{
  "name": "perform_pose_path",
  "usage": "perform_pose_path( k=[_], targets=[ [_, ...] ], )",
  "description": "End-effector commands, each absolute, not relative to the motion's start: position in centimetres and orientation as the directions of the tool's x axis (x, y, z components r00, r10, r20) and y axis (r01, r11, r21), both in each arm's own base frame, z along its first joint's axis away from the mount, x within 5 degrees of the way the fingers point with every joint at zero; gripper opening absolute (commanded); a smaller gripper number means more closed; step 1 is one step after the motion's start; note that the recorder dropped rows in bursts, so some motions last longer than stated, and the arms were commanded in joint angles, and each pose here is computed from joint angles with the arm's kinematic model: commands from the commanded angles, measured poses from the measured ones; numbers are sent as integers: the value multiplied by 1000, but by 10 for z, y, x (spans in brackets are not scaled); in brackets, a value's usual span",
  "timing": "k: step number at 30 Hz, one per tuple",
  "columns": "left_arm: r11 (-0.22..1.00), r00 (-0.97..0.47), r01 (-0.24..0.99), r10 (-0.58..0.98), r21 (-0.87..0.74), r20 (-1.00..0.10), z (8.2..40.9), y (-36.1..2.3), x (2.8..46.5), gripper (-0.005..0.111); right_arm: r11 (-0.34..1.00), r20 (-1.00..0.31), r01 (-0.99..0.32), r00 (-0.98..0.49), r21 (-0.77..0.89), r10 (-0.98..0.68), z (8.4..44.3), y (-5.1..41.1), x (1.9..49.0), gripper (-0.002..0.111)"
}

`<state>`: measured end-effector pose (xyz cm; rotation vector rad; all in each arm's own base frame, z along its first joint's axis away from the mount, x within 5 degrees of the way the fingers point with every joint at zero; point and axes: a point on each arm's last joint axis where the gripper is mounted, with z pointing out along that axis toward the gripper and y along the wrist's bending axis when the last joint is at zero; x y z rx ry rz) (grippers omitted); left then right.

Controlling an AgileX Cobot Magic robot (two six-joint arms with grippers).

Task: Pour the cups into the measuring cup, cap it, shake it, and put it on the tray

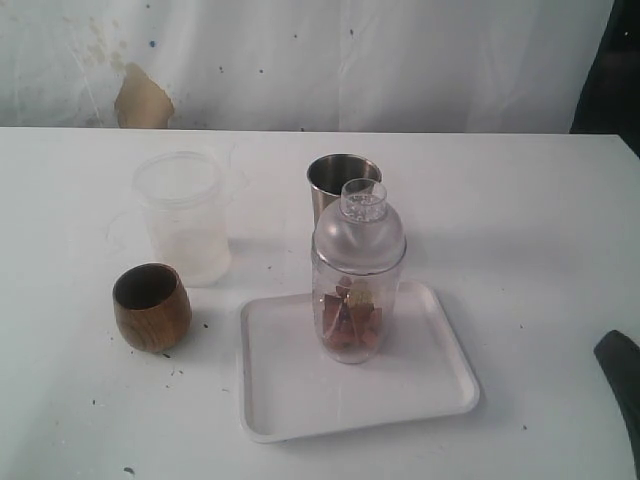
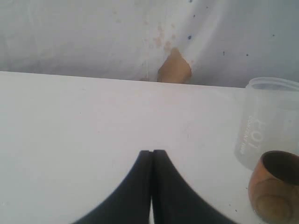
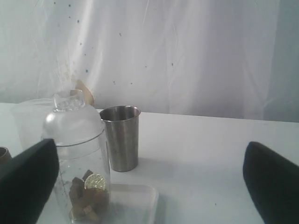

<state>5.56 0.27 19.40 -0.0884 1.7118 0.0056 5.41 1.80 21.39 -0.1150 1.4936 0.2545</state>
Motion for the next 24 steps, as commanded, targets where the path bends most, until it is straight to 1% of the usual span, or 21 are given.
perform_pose_path(
  k=[1, 6, 10, 11, 13, 15, 16, 17, 21, 24],
  targets=[
    [997, -141, -64, -60, -52, -988, 192, 3, 55, 0, 973, -995, -220, 62, 66, 81, 213, 17, 54, 100],
    [997, -141, -64, -60, -52, -988, 192, 3, 55, 0, 979, -995, -201, 81, 33, 50, 213, 15, 54, 100],
    [997, -141, -64, -60, -52, -988, 192, 3, 55, 0, 990, -987, -129, 154, -61, -41, 219, 10, 55, 100],
    [997, -141, -64, -60, -52, -988, 192, 3, 55, 0, 991, -987, -118, 154, -62, -44, 219, 9, 55, 100],
    [997, -141, -64, -60, -52, -988, 192, 3, 55, 0, 995, -992, -87, 121, -48, -37, 216, 6, 56, 100],
    [997, -141, -64, -60, -52, -988, 192, 3, 55, 0, 996, -999, -68, 5, -50, -50, 205, 3, 56, 100],
    [997, -141, -64, -60, -52, -988, 192, 3, 55, 0, 992, -994, -91, -60, -83, -89, 199, 5, 56, 100],
    [997, -141, -64, -60, -52, -988, 192, 3, 55, 0, 988, -988, -105, -95, -115, -125, 196, 6, 56, 100],
    [997, -141, -64, -60, -52, -988, 192, 3, 55, 0, 992, -972, -52, -200, -116, -124, 187, 3, 54, 100],
    [997, -141, -64, -60, -52, -988, 192, 3, 55, 0, 993, -961, -53, -253, -106, -116, 182, 3, 53, 100]
  ],
)
